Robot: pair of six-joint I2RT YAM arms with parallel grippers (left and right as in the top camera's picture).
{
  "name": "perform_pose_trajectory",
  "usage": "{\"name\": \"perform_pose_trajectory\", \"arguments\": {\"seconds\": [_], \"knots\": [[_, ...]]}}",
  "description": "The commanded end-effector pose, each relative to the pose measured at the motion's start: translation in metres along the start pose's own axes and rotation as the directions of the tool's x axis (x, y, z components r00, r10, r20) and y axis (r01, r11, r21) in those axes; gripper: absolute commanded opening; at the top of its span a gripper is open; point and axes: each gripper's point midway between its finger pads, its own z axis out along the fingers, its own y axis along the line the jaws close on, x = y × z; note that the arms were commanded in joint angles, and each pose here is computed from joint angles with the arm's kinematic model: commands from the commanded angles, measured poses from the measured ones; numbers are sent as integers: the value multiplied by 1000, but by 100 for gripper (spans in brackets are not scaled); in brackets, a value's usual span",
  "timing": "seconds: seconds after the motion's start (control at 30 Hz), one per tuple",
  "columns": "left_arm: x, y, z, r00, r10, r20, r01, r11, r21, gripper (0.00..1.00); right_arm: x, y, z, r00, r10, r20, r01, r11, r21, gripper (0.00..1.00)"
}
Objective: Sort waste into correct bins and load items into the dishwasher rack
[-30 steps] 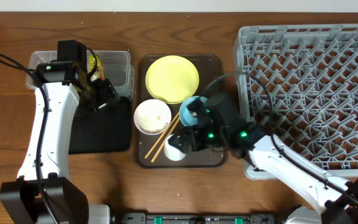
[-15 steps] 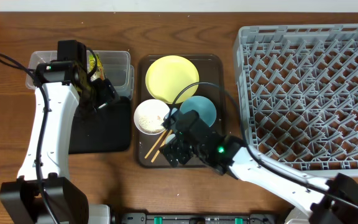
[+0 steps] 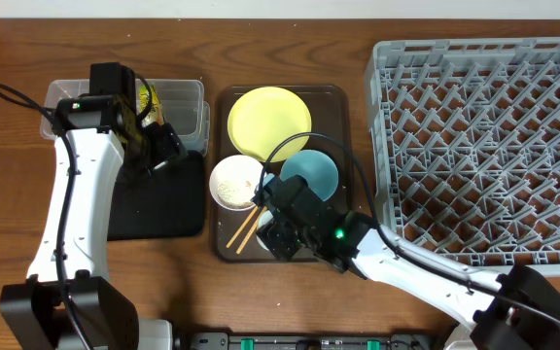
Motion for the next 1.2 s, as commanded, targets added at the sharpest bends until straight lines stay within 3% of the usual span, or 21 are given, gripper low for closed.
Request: {"name": "perform_pose_trajectory", "arguments": {"seconds": [0.0, 0.13, 0.23, 0.37, 0.5, 0.6, 0.73, 0.8, 0.87, 1.0, 1.17], "knots": [[0, 3, 0, 1000, -6, 2, 6, 1000, -6, 85, 2, 3, 5, 1000, -2, -15, 2, 1000, 4, 69], [0, 3, 0, 1000, -6, 1, 6, 1000, -7, 85, 0, 3, 5, 1000, 2, -10, -2, 1000, 4, 60], [0, 3, 0, 1000, -6, 1, 6, 1000, -7, 85, -3, 3, 4, 998, 65, 1, -65, 998, 2, 48], [0, 3, 0, 1000, -6, 1, 6, 1000, -7, 85, -15, -1, -9, 961, 276, 36, -275, 961, -28, 39], [0, 3, 0, 1000, -5, 1, 5, 1000, -7, 85, -25, -3, -25, 859, 512, -22, -508, 845, -169, 31], [0, 3, 0, 1000, -5, 1, 5, 1000, -7, 85, -25, -8, -35, 739, 657, -148, -670, 693, -265, 21], [0, 3, 0, 1000, -5, 1, 5, 1000, -7, 85, -22, -17, -46, 628, 734, -261, -772, 544, -328, 18], [0, 3, 0, 1000, -5, 1, 5, 1000, -7, 85, -21, -18, -51, 580, 753, -310, -807, 480, -344, 11], [0, 3, 0, 1000, -5, 1, 5, 1000, -7, 85, -17, -17, -55, 512, 775, -369, -851, 402, -338, 1], [0, 3, 0, 1000, -5, 1, 5, 1000, -7, 85, -2, -12, -54, 369, 808, -460, -925, 268, -270, 1], [0, 3, 0, 1000, -5, 1, 5, 1000, -7, 85, 25, -19, -42, 271, 848, -455, -962, 216, -169, 1]]}}
